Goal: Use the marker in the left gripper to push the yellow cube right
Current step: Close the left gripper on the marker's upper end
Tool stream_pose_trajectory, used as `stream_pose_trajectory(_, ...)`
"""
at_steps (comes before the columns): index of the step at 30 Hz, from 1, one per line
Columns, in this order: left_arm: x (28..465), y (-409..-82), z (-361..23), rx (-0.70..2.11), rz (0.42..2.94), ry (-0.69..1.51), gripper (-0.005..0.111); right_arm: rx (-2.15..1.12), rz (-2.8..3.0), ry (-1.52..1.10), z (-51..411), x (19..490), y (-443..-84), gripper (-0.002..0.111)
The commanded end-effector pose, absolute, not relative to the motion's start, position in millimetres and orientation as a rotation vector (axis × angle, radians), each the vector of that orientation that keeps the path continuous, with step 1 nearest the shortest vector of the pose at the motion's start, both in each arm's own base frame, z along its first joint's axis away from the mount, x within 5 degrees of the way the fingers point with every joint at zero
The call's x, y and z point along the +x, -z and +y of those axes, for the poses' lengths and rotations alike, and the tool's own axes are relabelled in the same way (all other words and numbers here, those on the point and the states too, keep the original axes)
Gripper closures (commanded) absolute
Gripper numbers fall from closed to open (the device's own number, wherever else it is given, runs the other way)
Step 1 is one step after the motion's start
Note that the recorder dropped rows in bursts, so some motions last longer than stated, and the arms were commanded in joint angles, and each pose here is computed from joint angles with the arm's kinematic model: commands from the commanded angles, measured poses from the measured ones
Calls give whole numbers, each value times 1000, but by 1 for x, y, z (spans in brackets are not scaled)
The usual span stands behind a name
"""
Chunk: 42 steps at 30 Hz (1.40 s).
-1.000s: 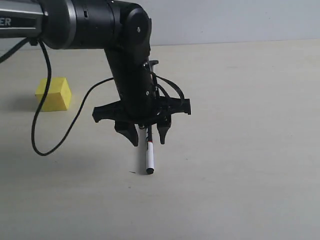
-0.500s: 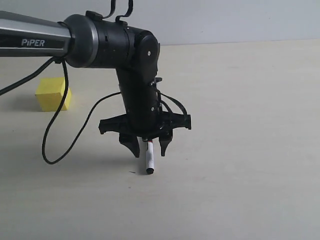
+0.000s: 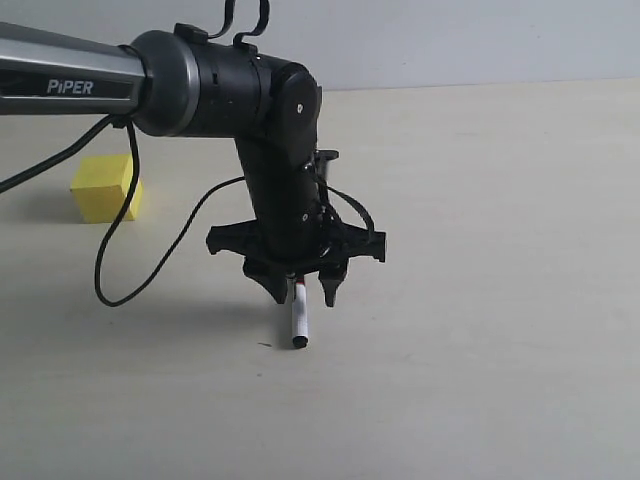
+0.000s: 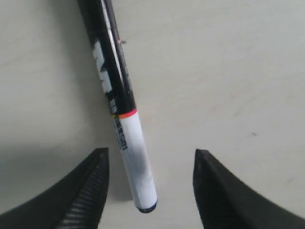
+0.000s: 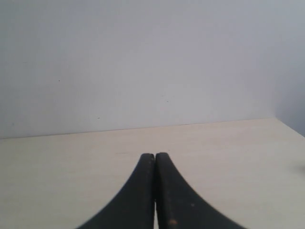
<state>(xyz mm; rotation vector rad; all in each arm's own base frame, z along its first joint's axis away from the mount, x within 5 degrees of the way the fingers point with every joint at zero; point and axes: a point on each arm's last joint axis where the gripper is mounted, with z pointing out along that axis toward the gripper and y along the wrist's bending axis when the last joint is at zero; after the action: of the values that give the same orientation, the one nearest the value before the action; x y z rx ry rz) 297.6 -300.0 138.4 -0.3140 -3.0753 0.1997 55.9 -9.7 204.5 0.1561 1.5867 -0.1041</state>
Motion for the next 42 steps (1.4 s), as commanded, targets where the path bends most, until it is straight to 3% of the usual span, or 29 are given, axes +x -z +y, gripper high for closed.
stream_pose_trajectory(1,298,-146,-304,-319,-3072,-295,54,158,1584,107,-10,56,-203,108)
stream_pose_trajectory(7,303,-145,-298,-287,-3097,-250,47,158,1584,107,-10,56,-203,108)
stream_pose_trajectory(42,289,-137,-304,-183,-3129,-88,47,160,1583,105,-10,56,-203,108)
